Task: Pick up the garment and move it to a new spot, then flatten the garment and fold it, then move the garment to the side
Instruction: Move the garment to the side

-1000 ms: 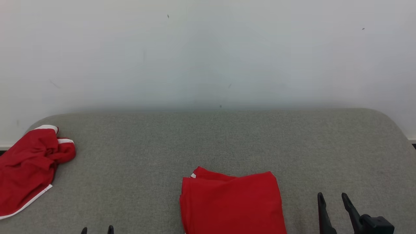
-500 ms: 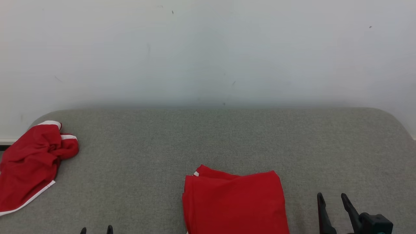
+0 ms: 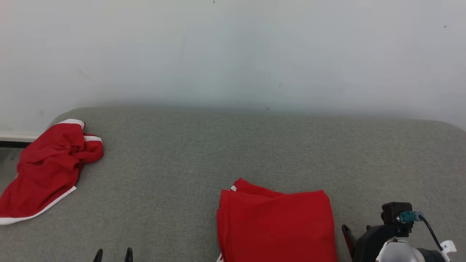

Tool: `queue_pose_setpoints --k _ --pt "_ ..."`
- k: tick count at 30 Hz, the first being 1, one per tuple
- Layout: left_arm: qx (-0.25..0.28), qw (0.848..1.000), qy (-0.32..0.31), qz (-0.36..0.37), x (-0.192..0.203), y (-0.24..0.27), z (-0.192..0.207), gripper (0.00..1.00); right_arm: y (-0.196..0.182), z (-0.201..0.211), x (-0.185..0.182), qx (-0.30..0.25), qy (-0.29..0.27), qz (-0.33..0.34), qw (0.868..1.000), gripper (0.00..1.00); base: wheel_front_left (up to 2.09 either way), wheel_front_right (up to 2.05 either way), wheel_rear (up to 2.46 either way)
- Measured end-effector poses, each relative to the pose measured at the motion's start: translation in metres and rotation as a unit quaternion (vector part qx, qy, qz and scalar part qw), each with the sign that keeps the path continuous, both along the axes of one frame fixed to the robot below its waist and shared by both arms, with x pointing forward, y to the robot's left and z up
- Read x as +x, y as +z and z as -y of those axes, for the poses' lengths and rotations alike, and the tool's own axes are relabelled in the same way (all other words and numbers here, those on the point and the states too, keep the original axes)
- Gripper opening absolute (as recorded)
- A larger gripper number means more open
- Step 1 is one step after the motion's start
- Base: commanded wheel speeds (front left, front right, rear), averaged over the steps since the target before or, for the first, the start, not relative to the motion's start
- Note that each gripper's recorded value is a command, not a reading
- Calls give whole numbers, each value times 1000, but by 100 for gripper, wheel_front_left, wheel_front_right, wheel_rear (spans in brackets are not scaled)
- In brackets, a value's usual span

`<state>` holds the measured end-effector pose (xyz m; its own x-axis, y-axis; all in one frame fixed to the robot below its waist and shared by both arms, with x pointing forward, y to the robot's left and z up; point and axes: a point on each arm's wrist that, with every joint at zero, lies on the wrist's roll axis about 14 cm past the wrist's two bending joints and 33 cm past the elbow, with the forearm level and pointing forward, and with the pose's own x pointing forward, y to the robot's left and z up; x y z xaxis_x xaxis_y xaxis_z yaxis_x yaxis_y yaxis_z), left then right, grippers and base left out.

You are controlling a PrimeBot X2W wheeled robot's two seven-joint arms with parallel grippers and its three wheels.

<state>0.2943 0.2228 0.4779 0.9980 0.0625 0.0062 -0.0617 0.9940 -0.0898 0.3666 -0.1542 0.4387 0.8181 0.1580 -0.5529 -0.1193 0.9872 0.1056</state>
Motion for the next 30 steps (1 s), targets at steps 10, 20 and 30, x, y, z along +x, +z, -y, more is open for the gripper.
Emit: queue_pose_setpoints --k 10,20,30 --pt "7 999 25 -21 -8 -9 -16 100 -41 -34 6 11 46 -78 996 100 0 0 0" --pt "11 998 43 -34 -14 -14 -27 100 -70 -63 12 0 91 -120 989 0 0 0 0" --pt "-4 1000 -17 16 21 14 12 100 -55 -38 24 -81 83 -74 990 0 0 0 0"
